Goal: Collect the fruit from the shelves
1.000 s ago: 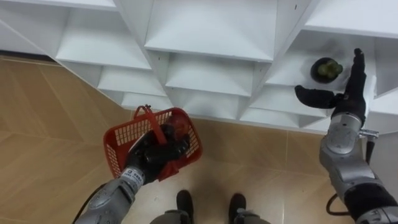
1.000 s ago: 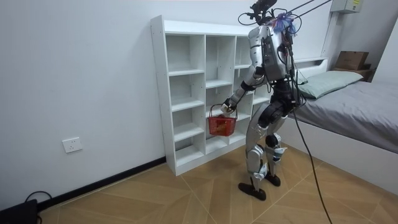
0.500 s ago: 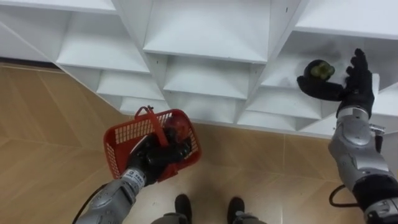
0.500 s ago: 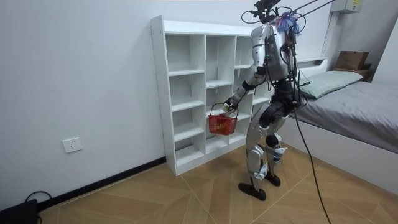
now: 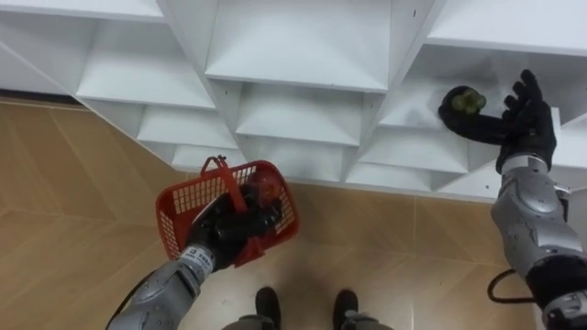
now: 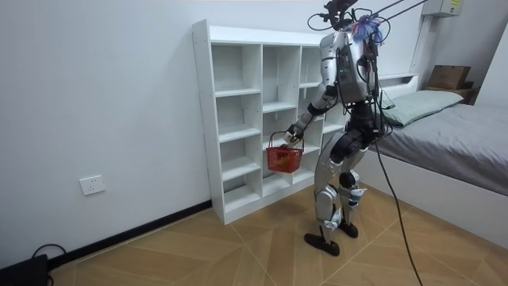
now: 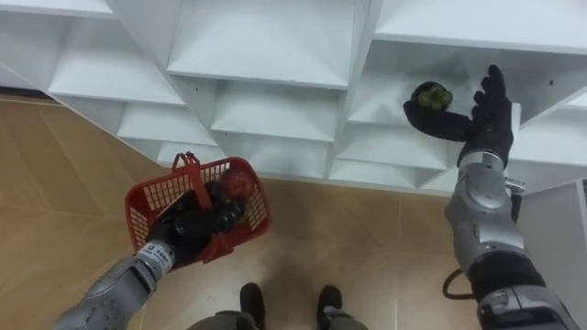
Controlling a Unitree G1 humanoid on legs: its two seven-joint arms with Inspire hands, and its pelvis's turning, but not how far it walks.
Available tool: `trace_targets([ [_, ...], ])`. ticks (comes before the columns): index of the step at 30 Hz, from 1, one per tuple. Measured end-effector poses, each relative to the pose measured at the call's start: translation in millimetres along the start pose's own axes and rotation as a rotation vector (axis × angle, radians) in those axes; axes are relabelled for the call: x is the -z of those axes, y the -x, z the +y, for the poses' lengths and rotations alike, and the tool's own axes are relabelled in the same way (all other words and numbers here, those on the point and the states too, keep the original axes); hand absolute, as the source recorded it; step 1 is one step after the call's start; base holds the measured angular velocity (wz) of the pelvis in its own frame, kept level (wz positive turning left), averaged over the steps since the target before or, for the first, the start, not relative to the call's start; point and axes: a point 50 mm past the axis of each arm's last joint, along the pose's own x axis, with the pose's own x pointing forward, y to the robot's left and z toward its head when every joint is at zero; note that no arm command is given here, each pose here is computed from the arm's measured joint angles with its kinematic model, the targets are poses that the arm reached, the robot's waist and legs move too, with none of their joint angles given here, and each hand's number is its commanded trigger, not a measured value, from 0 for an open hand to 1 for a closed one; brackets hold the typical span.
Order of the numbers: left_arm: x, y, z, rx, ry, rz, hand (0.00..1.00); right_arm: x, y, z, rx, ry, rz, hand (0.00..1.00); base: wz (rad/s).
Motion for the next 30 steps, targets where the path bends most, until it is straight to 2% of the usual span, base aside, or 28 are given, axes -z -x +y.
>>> trace_targets([
  [5,-0.4,0.5,1.5,-0.005,-0.005,0.002,1.0,0.4,-0.1,0.9,-0.012,0.06,-0.006,0.0,0.0],
  [16,1.6,1.9,3.4,0.0,-0.05,0.029,1.0,6.6,0.0,8.6,-0.072,0.369,-0.036,0.0,0.0],
  [30,0.5,0.4,3.1,0.002,-0.05,0.029,1.0,7.4,-0.6,10.6,-0.066,0.453,-0.03,0.0,0.0],
])
